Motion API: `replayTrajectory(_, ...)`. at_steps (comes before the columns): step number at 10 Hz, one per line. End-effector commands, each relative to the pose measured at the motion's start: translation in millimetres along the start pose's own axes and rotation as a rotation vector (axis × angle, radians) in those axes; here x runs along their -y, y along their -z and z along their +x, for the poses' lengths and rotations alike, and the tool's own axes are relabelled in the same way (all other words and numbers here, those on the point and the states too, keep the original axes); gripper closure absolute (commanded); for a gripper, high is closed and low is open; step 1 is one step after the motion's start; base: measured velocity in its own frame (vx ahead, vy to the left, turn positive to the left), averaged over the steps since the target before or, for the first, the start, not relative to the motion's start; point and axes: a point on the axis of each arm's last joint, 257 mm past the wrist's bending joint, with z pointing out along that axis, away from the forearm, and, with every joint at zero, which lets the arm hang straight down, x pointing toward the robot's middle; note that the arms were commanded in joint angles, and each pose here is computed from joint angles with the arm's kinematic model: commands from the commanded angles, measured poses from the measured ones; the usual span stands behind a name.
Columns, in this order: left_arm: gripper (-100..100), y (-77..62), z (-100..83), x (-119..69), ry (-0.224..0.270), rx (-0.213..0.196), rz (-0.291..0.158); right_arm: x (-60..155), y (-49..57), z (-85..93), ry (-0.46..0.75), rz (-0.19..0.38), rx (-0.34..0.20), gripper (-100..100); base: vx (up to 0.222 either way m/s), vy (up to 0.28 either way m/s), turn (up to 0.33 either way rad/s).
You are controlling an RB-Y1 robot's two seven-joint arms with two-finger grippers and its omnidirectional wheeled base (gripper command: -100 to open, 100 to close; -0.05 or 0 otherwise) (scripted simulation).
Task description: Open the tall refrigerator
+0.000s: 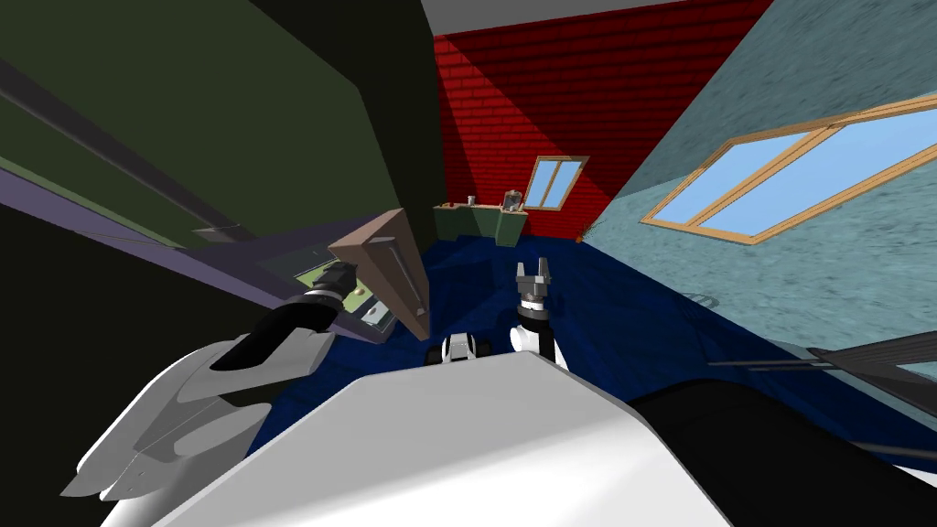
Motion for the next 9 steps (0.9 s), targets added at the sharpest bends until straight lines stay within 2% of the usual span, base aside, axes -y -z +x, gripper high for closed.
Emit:
replayTrajectory(1,-100,-7.2,-5.3,-17.4,0.005,0.013,-0.035,0,0.0,0.0,0.000,0.000,0.000,0,0.022,-0.058,0.005)
replayTrajectory(2,-100,-9.7,-8.7,-21.4,0.008,0.022,-0.043,0,0.0,-0.1,0.000,0.000,0.000,0,0.034,-0.060,0.013)
replayTrajectory(4,-100,-8.6,-22.9,-14.1,0.005,0.054,-0.037,0,0.1,-0.1,0.000,0.000,0.000,0,0.083,-0.145,0.019)
replayTrajectory(6,-100,-11.1,-38.3,-22.7,0.002,0.088,-0.065,0,0.0,0.0,0.000,0.000,0.000,0,0.075,-0.192,0.010)
replayTrajectory(7,-100,-9.1,-45.6,-19.3,-0.004,0.103,-0.066,0,0.0,0.0,0.000,0.000,0.000,0,0.076,-0.171,-0.005)
replayTrajectory(9,-100,-1.7,-49.8,0.3,-0.012,0.113,-0.033,0,0.1,-0.1,0.000,0.000,0.000,0,0.065,-0.119,0.005)
